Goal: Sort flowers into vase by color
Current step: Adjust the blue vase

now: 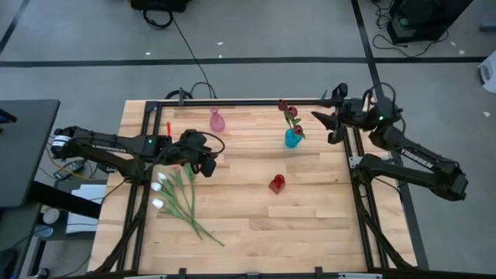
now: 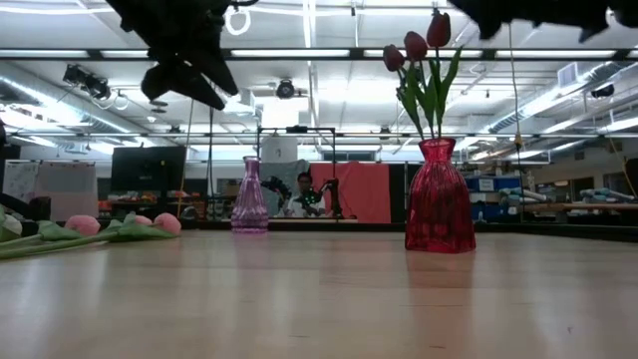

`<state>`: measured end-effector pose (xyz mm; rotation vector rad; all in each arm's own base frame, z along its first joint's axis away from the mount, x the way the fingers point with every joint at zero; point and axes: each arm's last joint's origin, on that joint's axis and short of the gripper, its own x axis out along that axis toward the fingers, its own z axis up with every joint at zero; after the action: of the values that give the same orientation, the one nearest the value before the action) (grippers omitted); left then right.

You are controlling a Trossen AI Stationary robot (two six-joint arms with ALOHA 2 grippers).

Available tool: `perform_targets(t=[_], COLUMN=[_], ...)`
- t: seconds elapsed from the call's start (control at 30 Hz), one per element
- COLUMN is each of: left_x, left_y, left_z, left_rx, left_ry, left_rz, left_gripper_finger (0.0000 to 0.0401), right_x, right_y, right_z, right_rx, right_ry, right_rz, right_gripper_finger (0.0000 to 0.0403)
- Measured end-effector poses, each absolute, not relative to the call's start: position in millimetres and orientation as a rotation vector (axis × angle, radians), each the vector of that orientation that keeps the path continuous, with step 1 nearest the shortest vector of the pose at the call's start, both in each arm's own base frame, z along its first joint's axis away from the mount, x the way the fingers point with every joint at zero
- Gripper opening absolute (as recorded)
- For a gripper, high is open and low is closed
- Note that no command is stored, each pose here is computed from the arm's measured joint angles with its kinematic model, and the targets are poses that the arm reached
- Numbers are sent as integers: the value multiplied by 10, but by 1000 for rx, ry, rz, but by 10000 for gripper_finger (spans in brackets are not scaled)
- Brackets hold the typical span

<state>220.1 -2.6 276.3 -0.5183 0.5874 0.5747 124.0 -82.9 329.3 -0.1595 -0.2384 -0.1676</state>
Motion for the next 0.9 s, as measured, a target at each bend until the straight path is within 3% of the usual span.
perform_targets(t=[0.17, 0.4, 0.9], left_x=[2165, 2197, 2217], left_y=[-28, -59, -61], left_z=[2746, 2701, 2785], left_rx=[-544, -513, -359], left_ry=[633, 661, 641], left_rz=[616, 603, 518], left_gripper_finger=[186, 182, 182], right_x=[1448, 1771, 1915], right_y=[-776, -504, 54], right_z=[3613, 3593, 3120], right_rx=[-196, -184, -122], right_ry=[-233, -149, 335], right_rz=[115, 354, -34], right_gripper_finger=[182, 182, 182])
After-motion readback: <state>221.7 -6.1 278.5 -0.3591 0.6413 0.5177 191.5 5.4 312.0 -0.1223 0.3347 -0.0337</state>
